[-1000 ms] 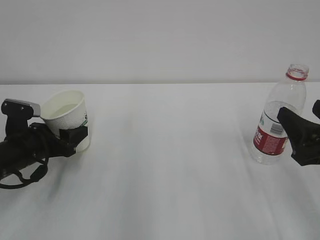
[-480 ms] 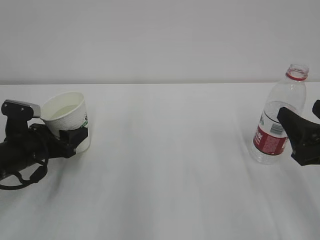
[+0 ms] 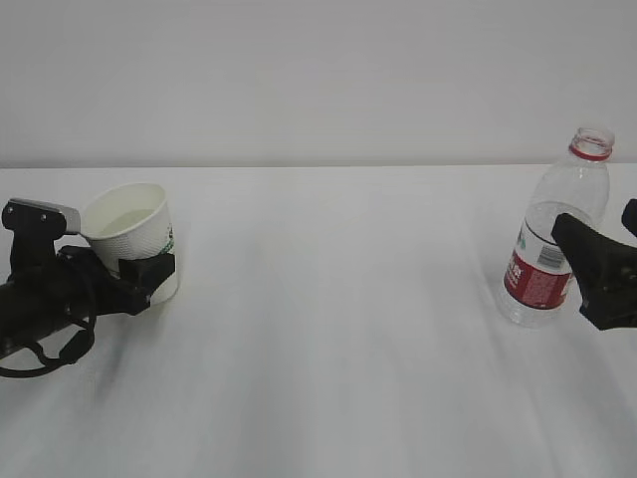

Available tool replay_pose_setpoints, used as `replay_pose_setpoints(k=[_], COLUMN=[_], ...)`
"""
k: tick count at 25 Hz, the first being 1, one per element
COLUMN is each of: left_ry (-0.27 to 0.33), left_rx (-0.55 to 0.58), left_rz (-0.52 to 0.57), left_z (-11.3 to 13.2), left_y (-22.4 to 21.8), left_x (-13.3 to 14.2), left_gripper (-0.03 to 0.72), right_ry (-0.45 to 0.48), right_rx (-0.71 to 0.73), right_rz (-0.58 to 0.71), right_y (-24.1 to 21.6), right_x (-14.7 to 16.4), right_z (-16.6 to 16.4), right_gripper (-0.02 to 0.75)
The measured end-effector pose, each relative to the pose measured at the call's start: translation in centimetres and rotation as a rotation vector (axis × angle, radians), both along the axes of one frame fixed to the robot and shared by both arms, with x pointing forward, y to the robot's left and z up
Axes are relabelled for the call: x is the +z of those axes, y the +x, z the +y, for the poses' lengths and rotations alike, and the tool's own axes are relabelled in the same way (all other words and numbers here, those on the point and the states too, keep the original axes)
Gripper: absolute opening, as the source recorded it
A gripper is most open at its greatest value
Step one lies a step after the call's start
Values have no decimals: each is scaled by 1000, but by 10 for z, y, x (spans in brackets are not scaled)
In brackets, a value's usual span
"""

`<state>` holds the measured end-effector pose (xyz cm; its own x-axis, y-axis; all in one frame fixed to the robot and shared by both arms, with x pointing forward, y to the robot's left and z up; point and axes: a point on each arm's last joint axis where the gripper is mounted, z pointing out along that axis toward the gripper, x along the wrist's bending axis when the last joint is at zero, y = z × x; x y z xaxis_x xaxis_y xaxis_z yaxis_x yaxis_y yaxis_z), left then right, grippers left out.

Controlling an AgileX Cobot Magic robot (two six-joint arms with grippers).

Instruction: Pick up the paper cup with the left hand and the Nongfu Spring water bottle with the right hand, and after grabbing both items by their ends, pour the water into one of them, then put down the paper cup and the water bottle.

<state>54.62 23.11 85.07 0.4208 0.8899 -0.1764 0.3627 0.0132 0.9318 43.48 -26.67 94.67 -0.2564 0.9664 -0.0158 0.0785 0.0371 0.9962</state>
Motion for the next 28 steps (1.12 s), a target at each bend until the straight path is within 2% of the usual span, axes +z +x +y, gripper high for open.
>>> replay_pose_setpoints(k=[10, 23, 28], left_ry=[0, -2, -7], left_rx=[0, 1, 1], left_rz=[0, -4, -12], left_z=[0, 0, 0], left_y=[0, 0, 0], left_x=[0, 0, 1], left_gripper=[597, 625, 666], right_ry=[0, 0, 2], right_rx=[1, -1, -4], right_rz=[0, 0, 0], right_y=[0, 0, 0], right_x=[0, 0, 0], right_z=[0, 0, 0], right_gripper=[569, 568, 568])
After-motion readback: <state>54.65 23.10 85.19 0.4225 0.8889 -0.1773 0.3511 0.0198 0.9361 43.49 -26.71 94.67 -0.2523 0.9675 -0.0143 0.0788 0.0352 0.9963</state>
